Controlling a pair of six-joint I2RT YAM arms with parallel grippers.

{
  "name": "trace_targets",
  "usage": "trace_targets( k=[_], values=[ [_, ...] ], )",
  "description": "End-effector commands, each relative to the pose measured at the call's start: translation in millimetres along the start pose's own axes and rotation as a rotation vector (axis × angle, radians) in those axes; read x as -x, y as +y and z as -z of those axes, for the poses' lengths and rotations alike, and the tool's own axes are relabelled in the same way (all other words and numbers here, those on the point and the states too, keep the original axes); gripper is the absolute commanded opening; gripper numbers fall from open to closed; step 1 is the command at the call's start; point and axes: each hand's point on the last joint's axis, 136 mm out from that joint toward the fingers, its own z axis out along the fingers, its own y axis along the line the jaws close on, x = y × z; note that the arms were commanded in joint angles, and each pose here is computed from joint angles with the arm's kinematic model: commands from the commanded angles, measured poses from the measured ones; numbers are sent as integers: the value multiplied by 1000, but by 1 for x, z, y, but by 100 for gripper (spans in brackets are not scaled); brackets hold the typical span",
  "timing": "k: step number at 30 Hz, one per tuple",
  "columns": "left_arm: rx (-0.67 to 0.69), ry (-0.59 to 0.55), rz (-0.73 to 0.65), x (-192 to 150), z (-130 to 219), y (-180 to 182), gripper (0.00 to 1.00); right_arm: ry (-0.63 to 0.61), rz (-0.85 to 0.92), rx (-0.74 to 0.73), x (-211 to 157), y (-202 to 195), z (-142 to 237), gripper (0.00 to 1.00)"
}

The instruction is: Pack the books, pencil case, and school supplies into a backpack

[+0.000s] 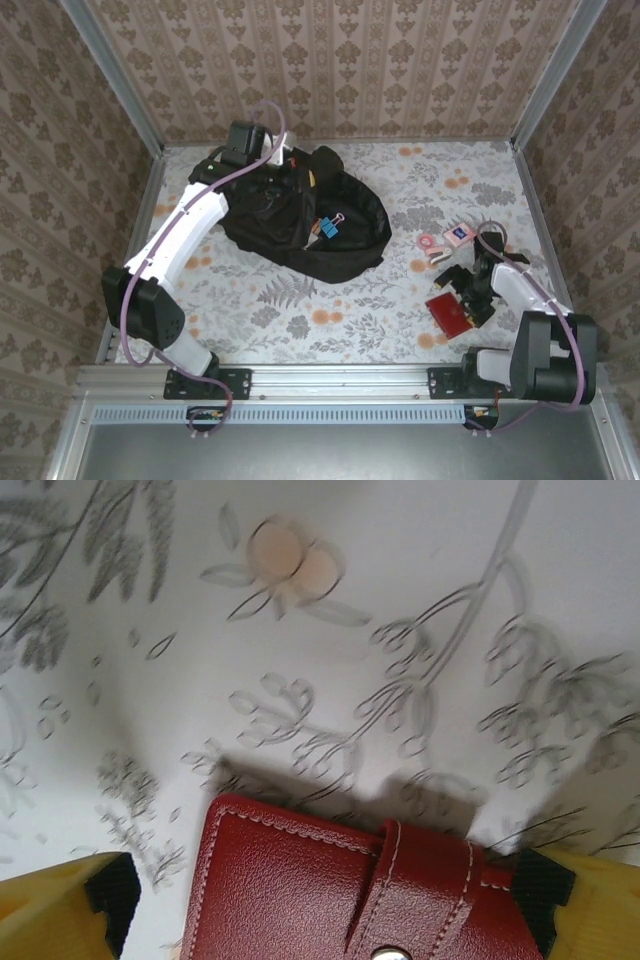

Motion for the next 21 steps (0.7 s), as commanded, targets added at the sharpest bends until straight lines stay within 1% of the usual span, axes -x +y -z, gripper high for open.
trace_targets(
  k=[1,4,7,10,12,17,19,21],
  values=[
    [-74,-57,-36,10,19,-23,0,116,-20,143,-32,25,-9,100],
    [-73,-54,-34,10,18,-22,0,113,10,203,-39,47,-5,100],
    [-75,-56,-35,10,18,-23,0,114,62,288,-43,78,-1,100],
    [-75,-60,-38,11,19,-23,0,82,122,277,-38,94,4,100],
    [-73,-57,-35,10,18,-23,0,40,150,203,-31,86,11,99],
    [-74,-57,-36,10,18,-23,0,-49,215,90,-29,51,29,97],
    [-77,-56,-36,10,18,-24,0,-38,223,80,-35,40,29,95],
    [-79,-56,-36,10,19,-24,0,-12,215,74,-43,30,26,90]
  ],
)
